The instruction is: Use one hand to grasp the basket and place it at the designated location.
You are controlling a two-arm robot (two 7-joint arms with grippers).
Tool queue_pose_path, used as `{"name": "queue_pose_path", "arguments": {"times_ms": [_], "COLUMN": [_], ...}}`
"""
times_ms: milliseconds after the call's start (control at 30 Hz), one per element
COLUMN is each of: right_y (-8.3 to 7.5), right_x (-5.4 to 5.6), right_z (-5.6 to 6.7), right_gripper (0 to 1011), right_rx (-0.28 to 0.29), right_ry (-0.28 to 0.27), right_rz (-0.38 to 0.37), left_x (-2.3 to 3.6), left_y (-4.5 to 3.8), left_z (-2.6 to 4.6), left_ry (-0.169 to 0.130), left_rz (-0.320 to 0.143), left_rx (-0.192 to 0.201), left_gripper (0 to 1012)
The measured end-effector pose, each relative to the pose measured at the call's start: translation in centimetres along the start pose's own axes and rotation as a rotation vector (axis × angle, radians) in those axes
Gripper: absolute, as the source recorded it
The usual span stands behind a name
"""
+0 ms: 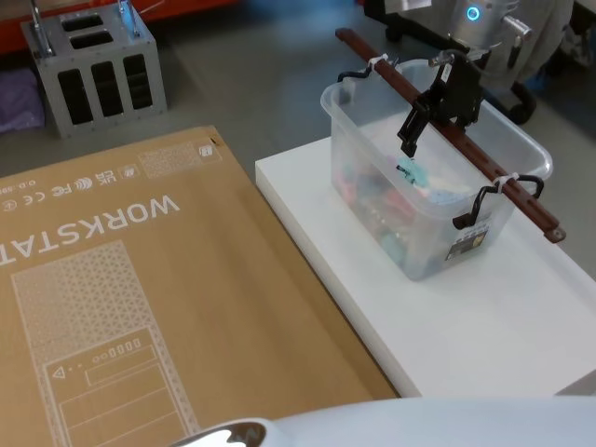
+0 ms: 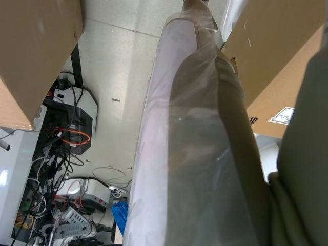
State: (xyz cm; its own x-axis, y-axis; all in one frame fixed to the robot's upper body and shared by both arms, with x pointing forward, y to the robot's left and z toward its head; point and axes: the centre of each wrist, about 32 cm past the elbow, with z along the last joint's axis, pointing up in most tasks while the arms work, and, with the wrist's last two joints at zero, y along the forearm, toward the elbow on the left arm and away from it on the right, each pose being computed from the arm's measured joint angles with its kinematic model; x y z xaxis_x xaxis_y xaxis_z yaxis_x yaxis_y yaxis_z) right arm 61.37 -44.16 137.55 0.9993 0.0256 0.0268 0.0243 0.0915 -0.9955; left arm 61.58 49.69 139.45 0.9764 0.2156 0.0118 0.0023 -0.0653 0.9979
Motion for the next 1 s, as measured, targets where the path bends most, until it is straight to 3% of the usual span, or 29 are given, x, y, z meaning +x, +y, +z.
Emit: {"name": "queue_pose_path", "arguments": {"times_ms": [1000], "right_y": [0.00], "right_x": [0.00], "right_z": [0.00], "right_gripper": [1001], "right_rx": [0.000], "right_ry": [0.000], "right_rz": [0.000], "left_x": [0.00], "left_y": [0.00], "left_z": [0.00], "left_ry": [0.000], "left_rz": [0.000], "left_rx": [0.000], "left_gripper": [0]}}
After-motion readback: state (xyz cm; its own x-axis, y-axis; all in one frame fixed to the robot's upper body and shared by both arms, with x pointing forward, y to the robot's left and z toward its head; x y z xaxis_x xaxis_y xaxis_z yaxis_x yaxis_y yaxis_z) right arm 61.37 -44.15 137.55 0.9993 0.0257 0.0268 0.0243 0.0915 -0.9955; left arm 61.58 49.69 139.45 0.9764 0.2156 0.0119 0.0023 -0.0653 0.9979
